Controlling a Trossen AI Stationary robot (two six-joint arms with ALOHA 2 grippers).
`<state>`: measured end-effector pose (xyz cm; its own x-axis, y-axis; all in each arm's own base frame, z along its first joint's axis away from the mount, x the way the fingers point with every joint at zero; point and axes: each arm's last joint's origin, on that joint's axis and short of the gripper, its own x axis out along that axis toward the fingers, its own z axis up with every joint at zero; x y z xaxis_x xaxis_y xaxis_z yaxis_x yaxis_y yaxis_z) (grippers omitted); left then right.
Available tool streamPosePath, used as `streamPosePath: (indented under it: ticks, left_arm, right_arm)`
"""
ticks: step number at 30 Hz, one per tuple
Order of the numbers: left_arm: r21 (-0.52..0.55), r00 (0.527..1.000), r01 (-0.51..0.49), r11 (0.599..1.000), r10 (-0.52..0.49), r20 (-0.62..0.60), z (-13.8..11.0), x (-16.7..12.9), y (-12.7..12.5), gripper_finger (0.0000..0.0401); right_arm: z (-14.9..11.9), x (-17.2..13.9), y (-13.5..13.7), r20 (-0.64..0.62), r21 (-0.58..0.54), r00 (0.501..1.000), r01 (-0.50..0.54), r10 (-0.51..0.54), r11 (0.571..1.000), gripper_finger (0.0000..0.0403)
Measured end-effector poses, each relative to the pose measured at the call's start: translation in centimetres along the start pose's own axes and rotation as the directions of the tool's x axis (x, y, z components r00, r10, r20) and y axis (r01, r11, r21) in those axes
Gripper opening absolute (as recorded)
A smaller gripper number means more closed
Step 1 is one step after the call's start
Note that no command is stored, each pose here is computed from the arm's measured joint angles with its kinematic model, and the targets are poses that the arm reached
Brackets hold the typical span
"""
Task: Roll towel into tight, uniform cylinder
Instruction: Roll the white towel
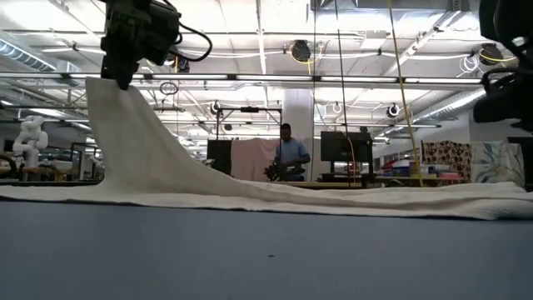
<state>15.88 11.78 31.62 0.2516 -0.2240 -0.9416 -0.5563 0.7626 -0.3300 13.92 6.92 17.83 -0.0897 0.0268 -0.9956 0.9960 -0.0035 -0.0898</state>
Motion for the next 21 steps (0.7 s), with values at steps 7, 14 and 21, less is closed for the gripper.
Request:
streamPosePath:
  ticks: [7, 14, 21]
  left_arm:
    - [0.008, 0.999, -0.033, 0.999, 0.033, 0.031, 0.3, 0.0, 0.1, 0.0012]
    - [0.006, 0.992, -0.121, 0.993, 0.121, 0.039, 0.3, -0.1, 0.3, 0.0012]
    - [-0.072, 0.965, -0.218, 0.973, 0.226, 0.135, -0.7, -2.3, -0.2, 0.0012]
  right_arm:
    - [0.6, 1.8, 1.1, 0.045, 0.102, 0.997, 0.052, -0.057, 0.993, 0.0106]
    - [1.0, 4.1, 2.8, 0.023, 0.168, 0.998, 0.059, -0.064, 0.984, 0.0039]
    - [2.8, 4.6, 3.8, 0.006, 0.305, 0.997, 0.067, -0.073, 0.950, 0.0010]
